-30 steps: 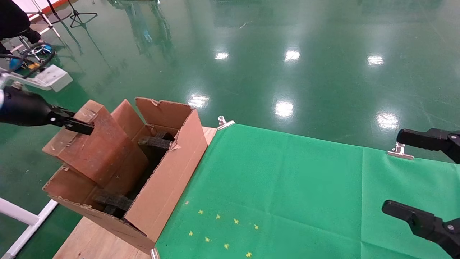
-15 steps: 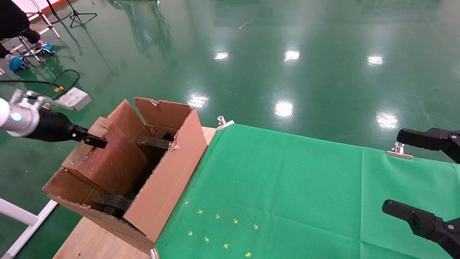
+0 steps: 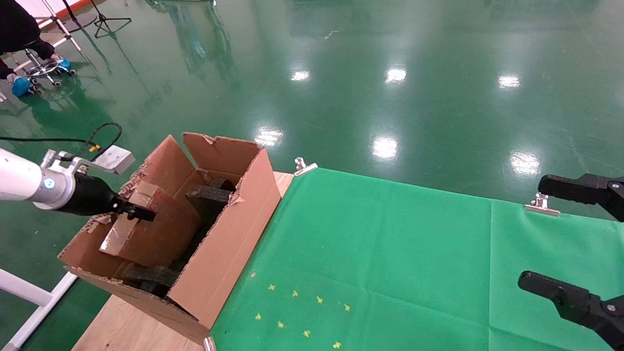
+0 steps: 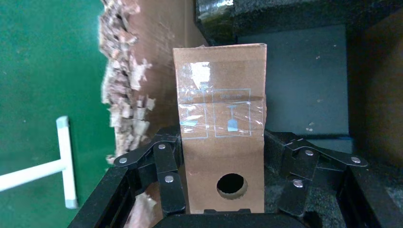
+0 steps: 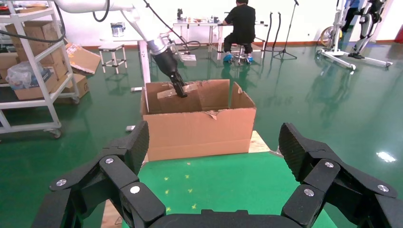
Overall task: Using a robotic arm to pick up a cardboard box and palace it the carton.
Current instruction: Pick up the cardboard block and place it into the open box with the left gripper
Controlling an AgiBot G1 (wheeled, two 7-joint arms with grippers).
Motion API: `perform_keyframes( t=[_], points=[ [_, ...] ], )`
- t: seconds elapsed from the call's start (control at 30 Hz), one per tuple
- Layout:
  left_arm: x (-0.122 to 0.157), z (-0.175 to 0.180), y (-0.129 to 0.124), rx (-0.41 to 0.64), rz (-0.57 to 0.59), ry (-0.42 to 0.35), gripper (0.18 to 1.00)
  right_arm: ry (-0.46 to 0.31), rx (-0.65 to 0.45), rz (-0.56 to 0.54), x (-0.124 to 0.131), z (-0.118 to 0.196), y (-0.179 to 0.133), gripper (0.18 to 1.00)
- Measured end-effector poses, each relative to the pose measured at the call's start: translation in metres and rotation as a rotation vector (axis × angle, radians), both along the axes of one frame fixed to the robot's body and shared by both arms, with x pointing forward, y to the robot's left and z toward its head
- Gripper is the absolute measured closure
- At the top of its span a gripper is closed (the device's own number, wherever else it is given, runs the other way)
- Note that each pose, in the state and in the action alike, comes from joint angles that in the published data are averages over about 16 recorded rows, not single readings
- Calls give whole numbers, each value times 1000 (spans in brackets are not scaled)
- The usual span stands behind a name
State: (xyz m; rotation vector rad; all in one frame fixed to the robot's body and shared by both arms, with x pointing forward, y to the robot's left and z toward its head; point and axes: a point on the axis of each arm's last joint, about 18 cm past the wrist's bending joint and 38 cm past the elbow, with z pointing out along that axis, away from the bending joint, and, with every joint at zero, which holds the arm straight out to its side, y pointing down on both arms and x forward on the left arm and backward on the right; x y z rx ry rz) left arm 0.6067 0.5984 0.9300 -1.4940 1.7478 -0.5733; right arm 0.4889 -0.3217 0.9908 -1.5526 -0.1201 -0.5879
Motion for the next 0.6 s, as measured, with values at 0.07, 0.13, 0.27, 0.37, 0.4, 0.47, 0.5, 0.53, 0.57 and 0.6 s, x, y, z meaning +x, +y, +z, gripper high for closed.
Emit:
perform_keyframes(
  t=[0.07, 0.13, 0.27, 0.37, 0.4, 0.47, 0.5, 0.53, 0.57, 0.6],
  points=[
    [1, -5, 0, -5, 6, 3, 797, 0, 0, 0, 0, 0, 0, 178],
    [2, -10, 0, -9, 11, 6, 798, 0, 0, 0, 0, 0, 0, 178],
    [4, -15, 0, -12, 16, 8, 800, 0, 0, 0, 0, 0, 0, 178],
    [4, -17, -1, -13, 18, 8, 800, 0, 0, 0, 0, 0, 0, 178],
    [4, -17, -1, -13, 18, 8, 797, 0, 0, 0, 0, 0, 0, 178],
    [4, -18, -1, -13, 18, 8, 791, 0, 0, -1, 0, 0, 0, 178],
    [4, -18, -1, -13, 18, 9, 787, 0, 0, -1, 0, 0, 0, 178],
    [4, -18, -1, -13, 18, 9, 784, 0, 0, -1, 0, 0, 0, 178],
    [4, -18, -1, -14, 18, 10, 781, 0, 0, -1, 0, 0, 0, 178],
    [4, -18, -1, -14, 17, 11, 777, 0, 0, -1, 0, 0, 0, 178]
  ],
)
